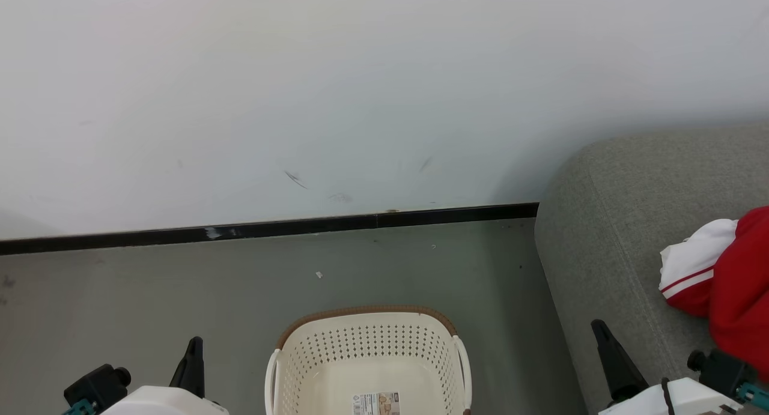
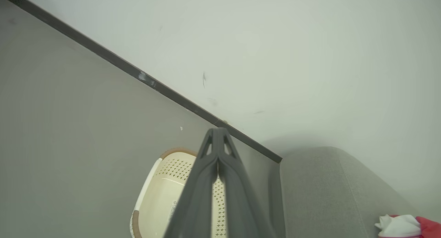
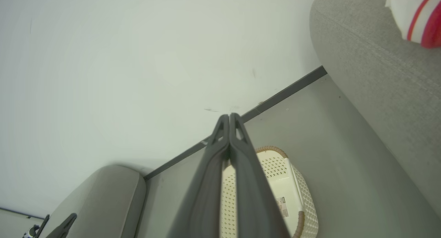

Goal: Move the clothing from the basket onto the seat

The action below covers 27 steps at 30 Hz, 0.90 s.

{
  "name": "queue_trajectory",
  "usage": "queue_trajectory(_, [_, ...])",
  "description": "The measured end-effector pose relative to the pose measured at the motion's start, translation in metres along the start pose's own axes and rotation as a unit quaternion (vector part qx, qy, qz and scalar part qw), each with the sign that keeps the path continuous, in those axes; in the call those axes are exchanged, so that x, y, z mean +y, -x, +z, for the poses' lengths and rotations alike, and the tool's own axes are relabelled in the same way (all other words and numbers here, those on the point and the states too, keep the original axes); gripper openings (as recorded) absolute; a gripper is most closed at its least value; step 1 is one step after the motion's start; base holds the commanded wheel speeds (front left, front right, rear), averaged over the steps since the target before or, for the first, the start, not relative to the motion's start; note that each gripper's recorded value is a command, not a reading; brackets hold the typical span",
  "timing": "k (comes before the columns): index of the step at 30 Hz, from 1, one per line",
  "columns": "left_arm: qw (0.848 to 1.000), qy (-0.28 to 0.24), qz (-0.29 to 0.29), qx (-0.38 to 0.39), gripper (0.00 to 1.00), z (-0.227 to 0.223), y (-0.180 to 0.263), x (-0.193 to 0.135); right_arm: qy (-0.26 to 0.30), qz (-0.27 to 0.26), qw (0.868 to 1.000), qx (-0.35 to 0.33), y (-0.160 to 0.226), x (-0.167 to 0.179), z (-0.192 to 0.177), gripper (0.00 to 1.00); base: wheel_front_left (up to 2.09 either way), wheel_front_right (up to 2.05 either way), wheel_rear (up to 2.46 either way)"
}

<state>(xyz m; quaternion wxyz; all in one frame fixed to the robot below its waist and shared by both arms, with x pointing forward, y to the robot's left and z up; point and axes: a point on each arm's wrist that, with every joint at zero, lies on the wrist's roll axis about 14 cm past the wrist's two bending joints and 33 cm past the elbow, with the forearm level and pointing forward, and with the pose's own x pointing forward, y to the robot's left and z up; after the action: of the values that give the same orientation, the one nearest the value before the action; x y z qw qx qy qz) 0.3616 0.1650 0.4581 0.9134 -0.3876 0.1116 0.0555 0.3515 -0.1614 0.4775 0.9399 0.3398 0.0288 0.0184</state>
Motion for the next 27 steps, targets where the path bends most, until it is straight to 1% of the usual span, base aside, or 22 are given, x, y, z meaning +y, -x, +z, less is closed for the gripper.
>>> queue_trajectory(7, [0.999,0.048,-0.005,0.006,0.0,0.002,-0.001,0.0,-0.053,-0.014,0.999,0.0,0.0,-0.008,0.002,0.0,0.0,0.0,0.0])
queue_trajectory(13, [0.996,0.087,-0.007,0.008,0.0,0.005,-0.001,0.0,-0.097,-0.014,0.995,-0.006,-0.006,-0.007,0.009,0.0,0.0,0.0,0.0])
queue_trajectory(27, [0.983,0.18,-0.02,0.013,0.0,0.01,-0.003,-0.001,-0.202,-0.03,0.979,-0.008,-0.009,-0.017,0.013,0.0,0.0,0.0,0.0])
